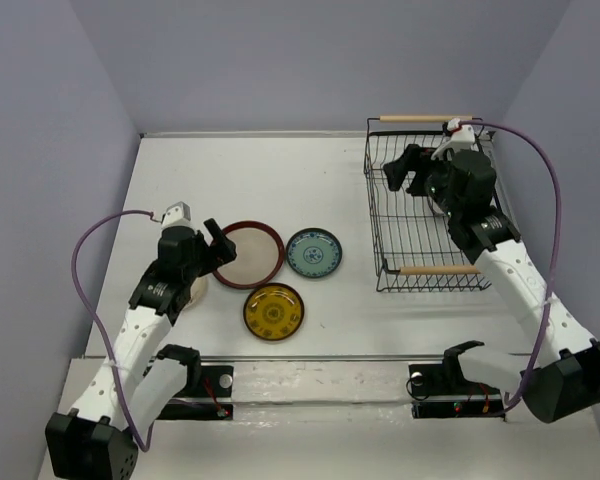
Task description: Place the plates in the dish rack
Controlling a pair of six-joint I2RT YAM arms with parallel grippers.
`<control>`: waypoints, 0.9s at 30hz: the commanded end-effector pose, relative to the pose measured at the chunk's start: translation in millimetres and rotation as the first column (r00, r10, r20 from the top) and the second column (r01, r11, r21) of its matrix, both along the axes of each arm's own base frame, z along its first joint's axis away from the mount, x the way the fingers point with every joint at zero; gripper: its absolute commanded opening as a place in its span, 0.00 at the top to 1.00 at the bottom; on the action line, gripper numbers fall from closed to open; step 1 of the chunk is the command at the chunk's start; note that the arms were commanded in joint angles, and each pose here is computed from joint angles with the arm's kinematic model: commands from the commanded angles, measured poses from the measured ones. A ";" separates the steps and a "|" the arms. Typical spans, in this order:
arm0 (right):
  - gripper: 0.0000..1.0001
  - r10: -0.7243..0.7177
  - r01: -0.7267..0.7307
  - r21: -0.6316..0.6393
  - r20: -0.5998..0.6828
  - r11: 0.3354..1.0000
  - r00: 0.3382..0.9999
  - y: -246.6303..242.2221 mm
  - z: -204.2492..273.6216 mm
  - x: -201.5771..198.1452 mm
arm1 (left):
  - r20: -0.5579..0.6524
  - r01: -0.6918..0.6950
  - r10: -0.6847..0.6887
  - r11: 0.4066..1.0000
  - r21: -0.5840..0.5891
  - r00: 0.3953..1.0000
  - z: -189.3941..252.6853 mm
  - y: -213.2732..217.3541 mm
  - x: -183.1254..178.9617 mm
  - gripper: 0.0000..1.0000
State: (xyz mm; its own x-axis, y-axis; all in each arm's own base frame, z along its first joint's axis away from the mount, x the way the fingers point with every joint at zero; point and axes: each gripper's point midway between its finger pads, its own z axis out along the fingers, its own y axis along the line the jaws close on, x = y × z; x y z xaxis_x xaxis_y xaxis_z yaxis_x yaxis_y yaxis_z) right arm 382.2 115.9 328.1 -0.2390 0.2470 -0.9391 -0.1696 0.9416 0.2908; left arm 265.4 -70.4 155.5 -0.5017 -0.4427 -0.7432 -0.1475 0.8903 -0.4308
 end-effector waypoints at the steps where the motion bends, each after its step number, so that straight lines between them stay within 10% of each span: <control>1: 0.16 0.140 -0.141 0.104 0.019 0.985 0.990 31.0 -7.0 -21.3 | -0.097 -0.096 0.091 0.994 -0.045 0.991 -14.1 14.2 2.8 0.01; 5: 0.16 0.175 -0.175 0.133 0.012 0.976 0.985 35.5 -18.3 -33.1 | -0.141 -0.086 0.057 0.973 -0.213 0.988 -31.2 6.7 1.2 0.01; 27: 0.17 0.367 -0.358 0.199 -0.010 0.912 0.930 74.9 -30.5 -62.3 | -0.263 -0.258 0.196 0.939 -0.229 0.945 -110.0 13.4 7.6 0.30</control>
State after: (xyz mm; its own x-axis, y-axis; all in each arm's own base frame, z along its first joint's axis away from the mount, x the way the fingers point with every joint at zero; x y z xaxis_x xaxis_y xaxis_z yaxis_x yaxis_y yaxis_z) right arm 324.4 178.5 281.5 -0.4218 0.2954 -0.8572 -0.4060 0.7838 0.4699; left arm 258.9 -56.4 42.4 -0.5724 -0.6926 -0.4389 -0.4644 0.7150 -0.5225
